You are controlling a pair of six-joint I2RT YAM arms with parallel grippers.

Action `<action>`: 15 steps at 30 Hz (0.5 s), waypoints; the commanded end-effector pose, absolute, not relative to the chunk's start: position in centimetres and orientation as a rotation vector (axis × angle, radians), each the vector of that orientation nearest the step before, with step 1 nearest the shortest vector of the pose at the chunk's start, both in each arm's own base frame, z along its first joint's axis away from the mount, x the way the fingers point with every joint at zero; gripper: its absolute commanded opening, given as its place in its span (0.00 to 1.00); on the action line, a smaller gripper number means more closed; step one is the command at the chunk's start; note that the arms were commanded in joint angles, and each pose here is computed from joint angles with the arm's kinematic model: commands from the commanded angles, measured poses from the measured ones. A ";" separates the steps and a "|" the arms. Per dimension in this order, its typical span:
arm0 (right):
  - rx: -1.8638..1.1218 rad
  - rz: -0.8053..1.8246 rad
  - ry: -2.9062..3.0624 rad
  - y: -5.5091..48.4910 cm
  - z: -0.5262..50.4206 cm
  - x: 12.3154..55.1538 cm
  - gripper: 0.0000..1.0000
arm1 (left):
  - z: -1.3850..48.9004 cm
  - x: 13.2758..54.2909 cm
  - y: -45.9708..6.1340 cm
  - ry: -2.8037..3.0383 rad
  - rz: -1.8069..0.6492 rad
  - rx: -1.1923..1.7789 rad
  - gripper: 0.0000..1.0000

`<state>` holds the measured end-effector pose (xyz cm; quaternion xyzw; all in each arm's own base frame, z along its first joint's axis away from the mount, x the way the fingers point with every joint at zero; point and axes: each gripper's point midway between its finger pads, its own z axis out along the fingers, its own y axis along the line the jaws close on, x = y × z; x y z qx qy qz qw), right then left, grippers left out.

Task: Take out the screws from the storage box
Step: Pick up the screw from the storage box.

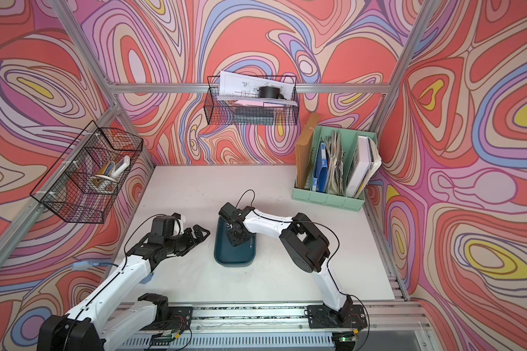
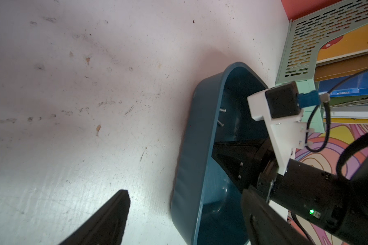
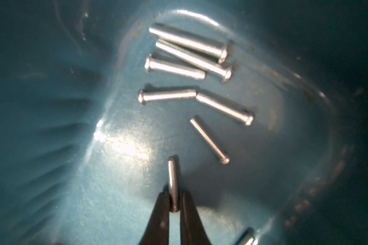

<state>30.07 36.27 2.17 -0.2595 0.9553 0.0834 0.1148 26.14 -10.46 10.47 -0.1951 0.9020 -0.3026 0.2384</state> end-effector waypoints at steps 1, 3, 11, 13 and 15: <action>-0.759 0.218 2.828 35.6 1.3 29.5 0.09 | 10.3 26.2 -10.7 2.473 -0.829 -0.523 0.88; -0.755 0.228 2.815 35.7 1.9 29.6 0.07 | 10.4 26.2 -10.7 2.474 -0.832 -0.521 0.88; -0.728 0.320 2.718 36.7 6.7 30.3 0.05 | 10.5 26.1 -10.6 2.471 -0.824 -0.517 0.88; -0.703 0.329 2.672 36.5 8.9 30.6 0.05 | 10.6 26.1 -10.6 2.469 -0.823 -0.518 0.88; -0.674 0.306 2.625 35.7 10.9 31.0 0.05 | 10.8 26.2 -10.7 2.462 -0.831 -0.511 0.88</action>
